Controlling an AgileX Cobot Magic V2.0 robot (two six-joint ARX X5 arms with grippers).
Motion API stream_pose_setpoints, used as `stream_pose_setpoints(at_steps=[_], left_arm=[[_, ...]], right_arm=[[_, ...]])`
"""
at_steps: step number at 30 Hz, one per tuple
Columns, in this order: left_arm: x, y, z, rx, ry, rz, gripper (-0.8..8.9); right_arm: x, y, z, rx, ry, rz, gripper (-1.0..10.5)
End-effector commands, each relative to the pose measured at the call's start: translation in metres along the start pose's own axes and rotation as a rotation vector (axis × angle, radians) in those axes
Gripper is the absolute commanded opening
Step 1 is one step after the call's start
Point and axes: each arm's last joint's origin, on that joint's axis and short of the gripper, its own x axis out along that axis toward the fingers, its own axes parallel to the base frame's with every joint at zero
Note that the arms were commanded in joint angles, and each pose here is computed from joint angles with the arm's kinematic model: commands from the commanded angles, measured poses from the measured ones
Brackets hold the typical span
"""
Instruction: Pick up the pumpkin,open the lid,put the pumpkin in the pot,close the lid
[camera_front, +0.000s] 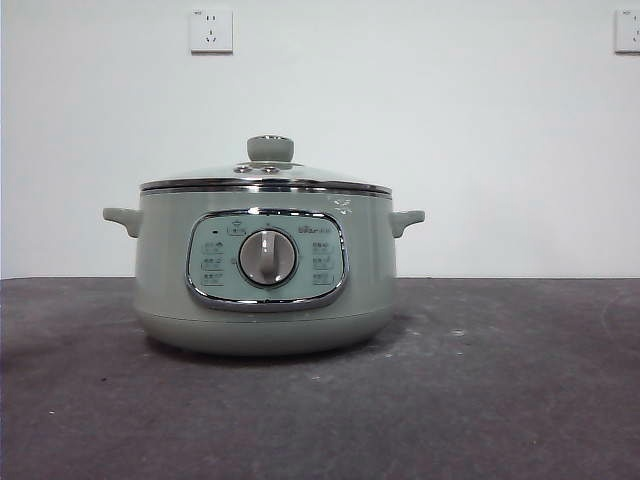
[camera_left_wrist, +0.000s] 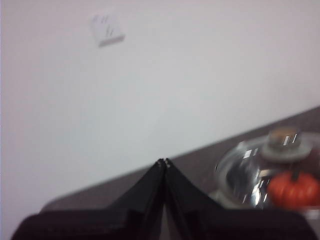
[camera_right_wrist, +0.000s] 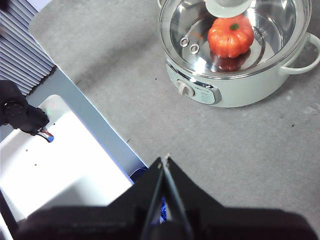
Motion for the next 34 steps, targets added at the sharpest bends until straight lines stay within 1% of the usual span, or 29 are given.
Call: stream_pose_setpoints(at_steps=[1, 4, 11, 16, 17, 23, 34], left_arm=[[-0.006, -0.006, -0.028, -0.019, 0.011, 0.046, -0.04], [-0.008, -0.010, -0.049, -0.031, 0.032, 0.075, -0.03], [-0.005, -0.018, -0.085, -0.100, 0.125, 0.058, -0.04], [-0.004, -0.022, -0.105, -0.152, 0.181, 0.051, -0.04], [-0.004, -0.023, -0.108, -0.158, 0.207, 0.046, -0.04], [-0.007, -0.026, -0.119, -0.176, 0.327, 0.020, -0.04], [-0.007, -0.026, -0.119, -0.175, 0.324, 0.022, -0.04]], right_arm=[[-0.001, 0.000, 0.000, 0.005, -0.006, -0.002, 0.0], [-0.001, 0.000, 0.000, 0.005, -0.006, -0.002, 0.0], [-0.001, 0.001, 0.000, 0.005, -0.007, -0.002, 0.0], [-0.001, 0.001, 0.000, 0.005, -0.007, -0.002, 0.0], [-0.001, 0.001, 0.000, 0.005, -0.007, -0.002, 0.0], [-0.001, 0.001, 0.000, 0.005, -0.007, -0.002, 0.0], [-0.002, 0.001, 0.000, 0.005, -0.008, -0.002, 0.0]])
